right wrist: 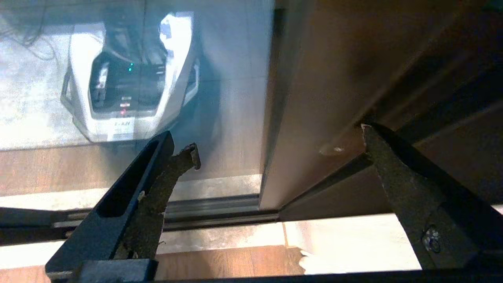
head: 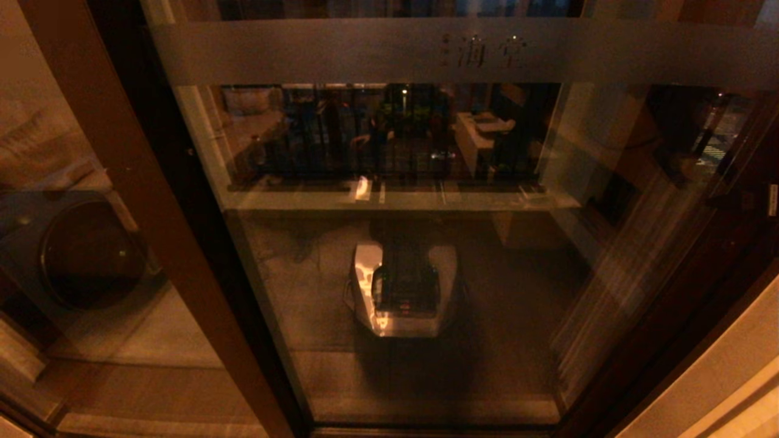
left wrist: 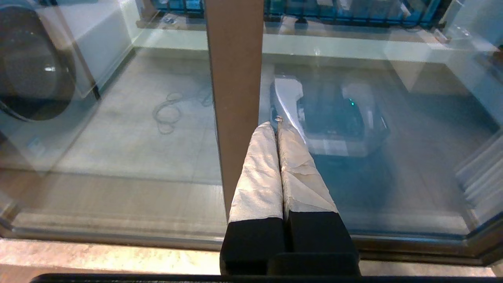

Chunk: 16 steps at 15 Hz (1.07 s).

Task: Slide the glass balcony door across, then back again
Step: Open the slid door

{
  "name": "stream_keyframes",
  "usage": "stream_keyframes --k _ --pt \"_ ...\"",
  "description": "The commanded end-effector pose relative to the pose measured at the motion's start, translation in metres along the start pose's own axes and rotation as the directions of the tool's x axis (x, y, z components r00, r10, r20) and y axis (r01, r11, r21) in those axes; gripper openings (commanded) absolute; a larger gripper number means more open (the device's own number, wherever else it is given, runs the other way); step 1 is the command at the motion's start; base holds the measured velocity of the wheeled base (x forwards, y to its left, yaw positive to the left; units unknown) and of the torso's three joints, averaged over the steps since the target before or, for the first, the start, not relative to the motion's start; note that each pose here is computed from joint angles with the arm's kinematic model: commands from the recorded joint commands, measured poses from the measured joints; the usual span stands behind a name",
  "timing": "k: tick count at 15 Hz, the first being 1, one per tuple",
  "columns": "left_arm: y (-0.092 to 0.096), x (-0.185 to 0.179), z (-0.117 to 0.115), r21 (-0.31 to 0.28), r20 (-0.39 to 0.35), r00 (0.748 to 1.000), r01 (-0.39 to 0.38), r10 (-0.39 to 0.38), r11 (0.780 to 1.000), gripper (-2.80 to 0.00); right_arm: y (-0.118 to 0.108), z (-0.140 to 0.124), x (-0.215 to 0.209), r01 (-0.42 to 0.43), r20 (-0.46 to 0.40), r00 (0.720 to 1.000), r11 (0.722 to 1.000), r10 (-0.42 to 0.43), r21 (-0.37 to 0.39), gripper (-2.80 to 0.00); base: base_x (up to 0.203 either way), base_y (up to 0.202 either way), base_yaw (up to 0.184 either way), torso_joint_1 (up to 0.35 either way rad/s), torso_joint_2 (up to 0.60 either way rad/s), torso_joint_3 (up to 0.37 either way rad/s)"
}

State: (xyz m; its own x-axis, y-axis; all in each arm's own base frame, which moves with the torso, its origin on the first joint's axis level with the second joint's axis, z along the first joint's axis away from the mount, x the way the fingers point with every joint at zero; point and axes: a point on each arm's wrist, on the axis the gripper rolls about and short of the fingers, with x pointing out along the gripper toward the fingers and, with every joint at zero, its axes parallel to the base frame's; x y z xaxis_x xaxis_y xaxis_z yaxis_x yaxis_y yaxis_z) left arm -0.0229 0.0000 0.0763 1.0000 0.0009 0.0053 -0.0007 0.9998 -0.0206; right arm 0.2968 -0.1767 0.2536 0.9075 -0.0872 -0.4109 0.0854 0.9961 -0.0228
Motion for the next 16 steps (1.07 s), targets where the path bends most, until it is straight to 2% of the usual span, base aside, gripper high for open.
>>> stream_keyframes --k 1,7,16 --pt "0.000 0.000 0.000 -0.001 -0.001 1.000 -0.001 0.001 1.000 -2.80 0.000 -0.001 -0.002 0.000 -0.003 1.000 1.000 0.000 0.000 0.00 0.000 0.000 0.000 0.000 0.00 0.000" --pt "0.000 0.000 0.000 -0.001 0.000 1.000 -0.001 0.001 1.000 -2.80 -0.006 -0.005 -0.004 0.013 -0.036 0.999 1.000 -0.013 0.006 0.00 0.000 0.000 0.000 0.000 0.00 0.000" --pt "0.000 0.000 0.000 -0.001 0.001 1.000 -0.001 0.001 1.000 -2.80 -0.013 -0.001 0.011 0.010 -0.029 1.000 1.000 -0.009 0.005 0.00 0.000 0.000 0.000 0.000 0.00 0.000"
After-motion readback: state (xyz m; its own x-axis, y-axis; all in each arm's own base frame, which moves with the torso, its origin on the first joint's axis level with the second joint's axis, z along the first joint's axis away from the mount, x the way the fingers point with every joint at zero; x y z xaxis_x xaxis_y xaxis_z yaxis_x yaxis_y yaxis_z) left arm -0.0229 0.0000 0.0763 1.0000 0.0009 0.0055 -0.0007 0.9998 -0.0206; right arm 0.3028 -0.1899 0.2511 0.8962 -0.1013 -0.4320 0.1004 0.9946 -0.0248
